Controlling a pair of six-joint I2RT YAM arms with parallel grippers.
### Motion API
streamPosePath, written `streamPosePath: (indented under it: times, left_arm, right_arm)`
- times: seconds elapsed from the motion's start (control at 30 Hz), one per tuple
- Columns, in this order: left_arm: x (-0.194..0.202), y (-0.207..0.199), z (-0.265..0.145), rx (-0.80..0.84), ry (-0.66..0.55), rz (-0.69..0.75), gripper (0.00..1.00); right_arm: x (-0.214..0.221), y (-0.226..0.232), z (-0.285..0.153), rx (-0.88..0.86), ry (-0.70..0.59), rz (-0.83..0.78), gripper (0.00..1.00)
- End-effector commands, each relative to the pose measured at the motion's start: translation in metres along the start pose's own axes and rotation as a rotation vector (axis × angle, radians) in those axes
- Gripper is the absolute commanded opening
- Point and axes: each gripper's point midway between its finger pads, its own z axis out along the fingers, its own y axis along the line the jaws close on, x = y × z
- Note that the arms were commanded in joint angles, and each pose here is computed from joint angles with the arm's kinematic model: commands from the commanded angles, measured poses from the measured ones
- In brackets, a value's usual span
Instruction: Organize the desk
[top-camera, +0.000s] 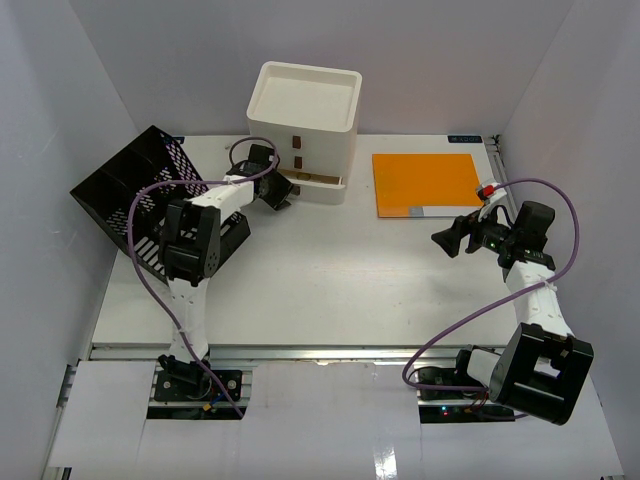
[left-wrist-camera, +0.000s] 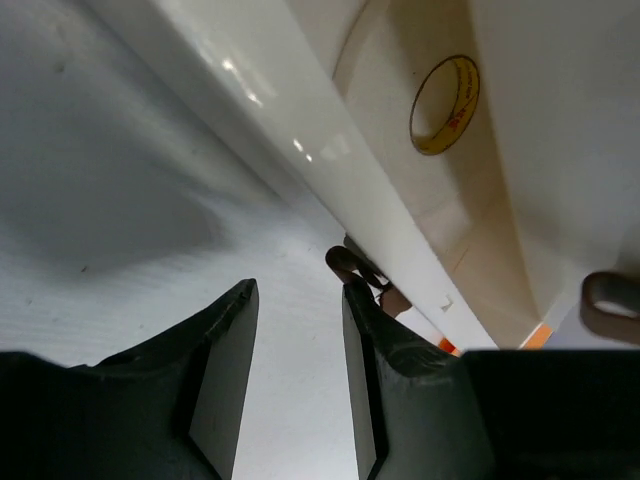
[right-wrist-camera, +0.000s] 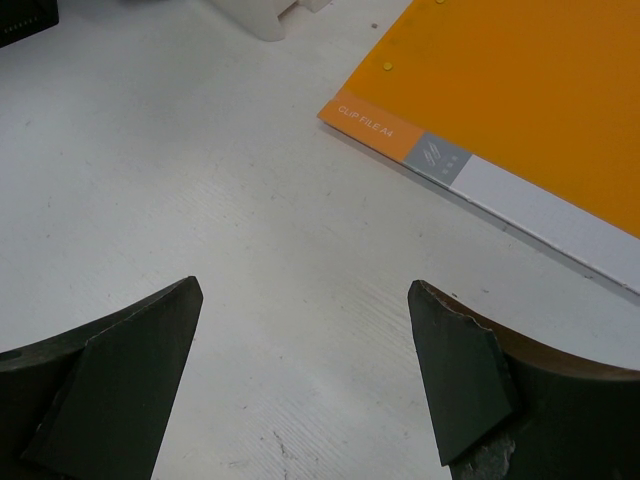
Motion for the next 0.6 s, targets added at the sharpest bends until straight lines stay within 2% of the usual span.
streamPosePath:
  times: [0.0,0.1,0.17,0.5,0.57]
  left_arm:
    - [-0.023,-0.031,-0.002,0.068,-0.059,-0.045,0.51]
    - [-0.028,-0.035,0.003,0.078,-0.065,-0.060,0.52]
    - [-0.032,-0.039,0.004,0.091,-0.070,-0.061,0.57]
    - [-0.046,-0.056,0.001,0.147,-0.077,-0.063,0.59]
    - [-0.047,-0.056,-0.001,0.157,-0.075,-0.067,0.62]
  right_arm:
    - [-0.004,-0.005,0.000,0.007,-0.011,-0.030,0.90]
    - [-0.003,-0.005,0.000,0.007,-0.010,-0.030,0.90]
    - [-0.003,-0.005,0.001,0.007,-0.009,-0.029,0.90]
    - [0.001,-0.007,0.000,0.006,-0.005,-0.031,0.90]
    - [0.001,-0.007,-0.001,0.007,-0.004,-0.029,0.90]
